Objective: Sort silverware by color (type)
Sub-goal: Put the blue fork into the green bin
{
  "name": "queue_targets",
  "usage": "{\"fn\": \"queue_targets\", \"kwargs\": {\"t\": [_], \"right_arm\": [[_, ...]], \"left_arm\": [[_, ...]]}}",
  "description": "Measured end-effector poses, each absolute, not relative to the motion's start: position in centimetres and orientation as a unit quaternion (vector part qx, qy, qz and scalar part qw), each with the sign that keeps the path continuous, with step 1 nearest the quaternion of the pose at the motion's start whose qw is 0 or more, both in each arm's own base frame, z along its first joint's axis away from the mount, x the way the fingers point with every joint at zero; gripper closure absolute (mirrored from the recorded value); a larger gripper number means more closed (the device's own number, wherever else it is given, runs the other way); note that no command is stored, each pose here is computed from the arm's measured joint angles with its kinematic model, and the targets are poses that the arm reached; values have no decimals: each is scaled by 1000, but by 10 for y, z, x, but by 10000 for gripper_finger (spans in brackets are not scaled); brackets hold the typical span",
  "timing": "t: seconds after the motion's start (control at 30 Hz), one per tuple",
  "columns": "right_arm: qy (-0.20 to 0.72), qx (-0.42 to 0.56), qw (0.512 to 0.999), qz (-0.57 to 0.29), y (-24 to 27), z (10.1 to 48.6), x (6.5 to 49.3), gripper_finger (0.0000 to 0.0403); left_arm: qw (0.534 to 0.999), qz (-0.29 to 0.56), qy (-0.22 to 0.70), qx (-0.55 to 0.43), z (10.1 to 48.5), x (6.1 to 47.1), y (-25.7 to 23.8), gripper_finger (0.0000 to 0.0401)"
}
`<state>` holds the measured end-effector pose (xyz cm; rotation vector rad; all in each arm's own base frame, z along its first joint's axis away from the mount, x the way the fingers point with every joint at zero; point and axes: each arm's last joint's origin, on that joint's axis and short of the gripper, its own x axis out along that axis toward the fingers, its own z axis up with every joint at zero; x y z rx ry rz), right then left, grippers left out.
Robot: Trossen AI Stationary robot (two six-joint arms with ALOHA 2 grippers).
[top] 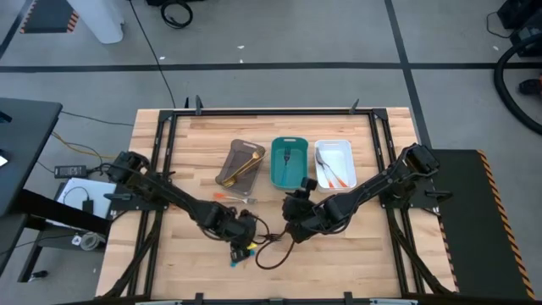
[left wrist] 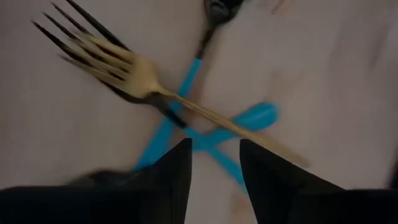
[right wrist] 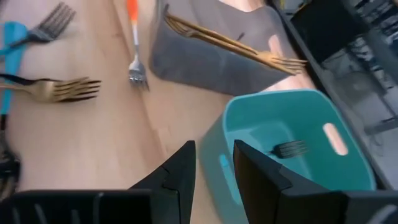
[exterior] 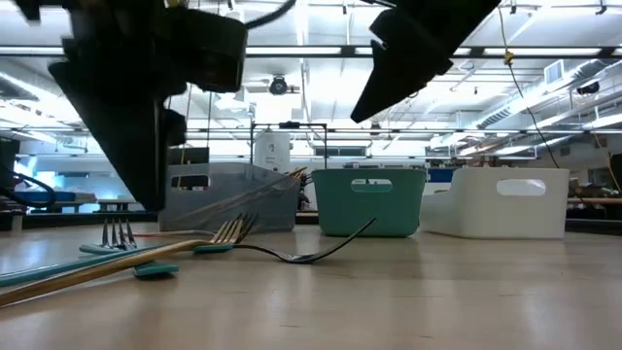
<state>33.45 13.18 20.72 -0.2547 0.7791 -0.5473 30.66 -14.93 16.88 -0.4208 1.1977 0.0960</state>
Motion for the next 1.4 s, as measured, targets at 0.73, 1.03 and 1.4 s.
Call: {"fn": "queue_targets", "kwargs": {"t": [0.73, 1.03, 1.4], "right_arm": [[332, -121, 867, -351, 116, 196, 334, 288], [340, -112, 870, -340, 114, 181, 329, 288], [339, -90, 879, -323, 117, 181, 331, 288]], "left_arm": [[775, 215, 526, -278, 148, 302, -162, 260], [775, 218, 527, -271, 144, 307, -163, 260], [778, 191, 538, -262, 146, 313, -168, 260]]}}
